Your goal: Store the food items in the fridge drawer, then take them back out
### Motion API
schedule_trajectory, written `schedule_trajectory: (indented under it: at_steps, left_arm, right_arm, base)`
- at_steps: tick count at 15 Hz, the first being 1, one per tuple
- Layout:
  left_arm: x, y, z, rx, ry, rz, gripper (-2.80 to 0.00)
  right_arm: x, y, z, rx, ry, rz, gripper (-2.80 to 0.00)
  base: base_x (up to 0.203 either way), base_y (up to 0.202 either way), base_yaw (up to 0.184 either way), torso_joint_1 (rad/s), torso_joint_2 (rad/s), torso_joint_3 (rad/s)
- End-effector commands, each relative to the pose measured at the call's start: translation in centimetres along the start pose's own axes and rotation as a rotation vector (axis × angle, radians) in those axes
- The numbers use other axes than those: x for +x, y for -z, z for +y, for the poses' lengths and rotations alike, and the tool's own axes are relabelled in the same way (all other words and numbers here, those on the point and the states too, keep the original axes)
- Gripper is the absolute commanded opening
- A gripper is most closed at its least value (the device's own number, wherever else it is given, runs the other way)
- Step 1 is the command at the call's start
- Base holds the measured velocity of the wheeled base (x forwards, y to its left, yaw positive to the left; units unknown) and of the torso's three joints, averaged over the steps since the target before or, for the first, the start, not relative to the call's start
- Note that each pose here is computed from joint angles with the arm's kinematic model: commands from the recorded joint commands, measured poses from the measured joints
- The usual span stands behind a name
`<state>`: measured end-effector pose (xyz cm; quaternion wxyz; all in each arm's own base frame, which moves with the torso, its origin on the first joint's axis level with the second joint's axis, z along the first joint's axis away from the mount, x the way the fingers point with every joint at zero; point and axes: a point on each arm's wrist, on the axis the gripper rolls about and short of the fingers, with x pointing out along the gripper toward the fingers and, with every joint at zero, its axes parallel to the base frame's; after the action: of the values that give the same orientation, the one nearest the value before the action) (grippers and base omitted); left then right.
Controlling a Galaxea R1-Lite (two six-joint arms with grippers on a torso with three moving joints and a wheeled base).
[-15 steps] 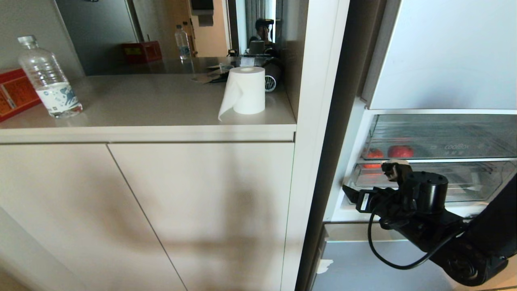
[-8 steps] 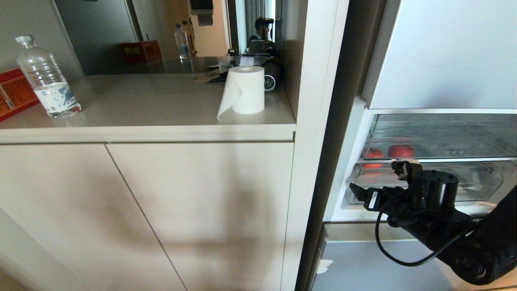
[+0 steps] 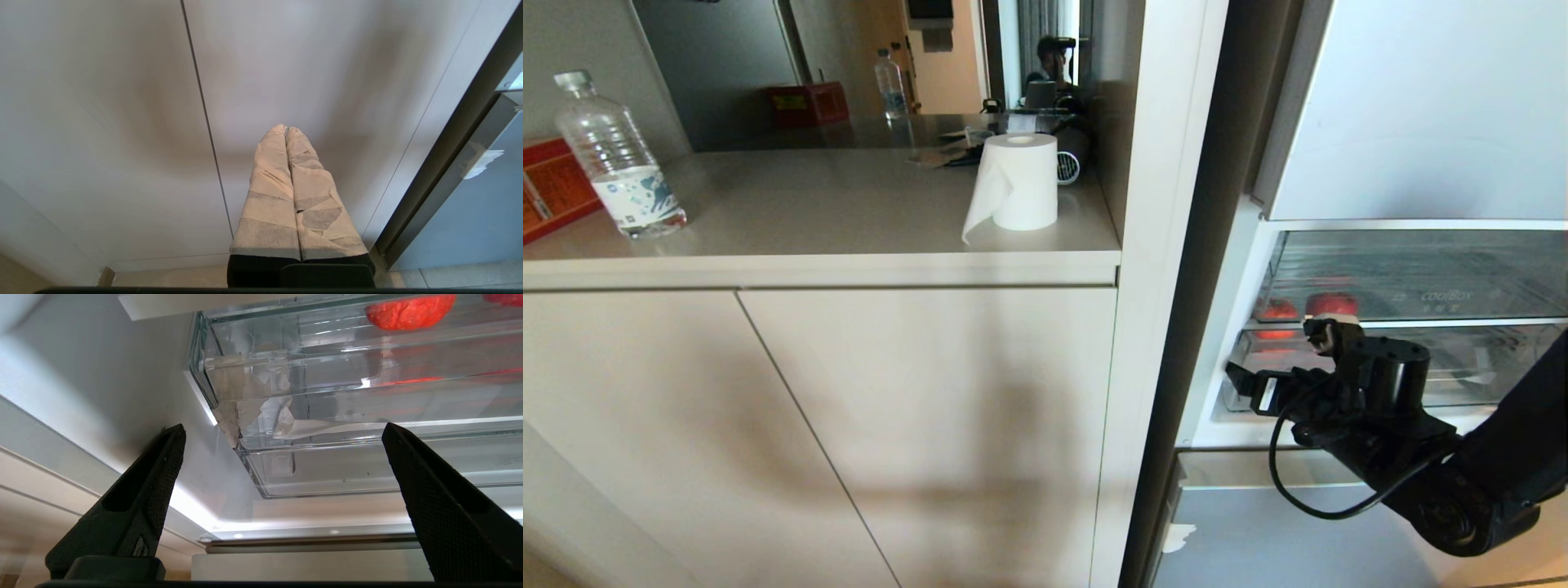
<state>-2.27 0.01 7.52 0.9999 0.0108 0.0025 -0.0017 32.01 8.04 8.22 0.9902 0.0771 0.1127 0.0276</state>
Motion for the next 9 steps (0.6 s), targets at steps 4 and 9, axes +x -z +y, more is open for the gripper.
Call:
schedule_trajectory:
  at_steps: [4,9]
  left_arm:
    - [0.0,0.0,0.0,0.0,0.0,0.001,-2.8]
    - [0.0,0.0,0.0,0.0,0.0,0.001,-2.8]
  right_arm:
    - [0.6,0.4,0.6,-0.001,-0.018,0.003,-2.8]
    - [0.1,0.7,2.9,-0.016,-0.086,0.007,-2.8]
  base:
    - [0.0,0.0,0.0,0.0,0.0,0.0]
    - [0.0,0.0,0.0,0.0,0.0,0.0]
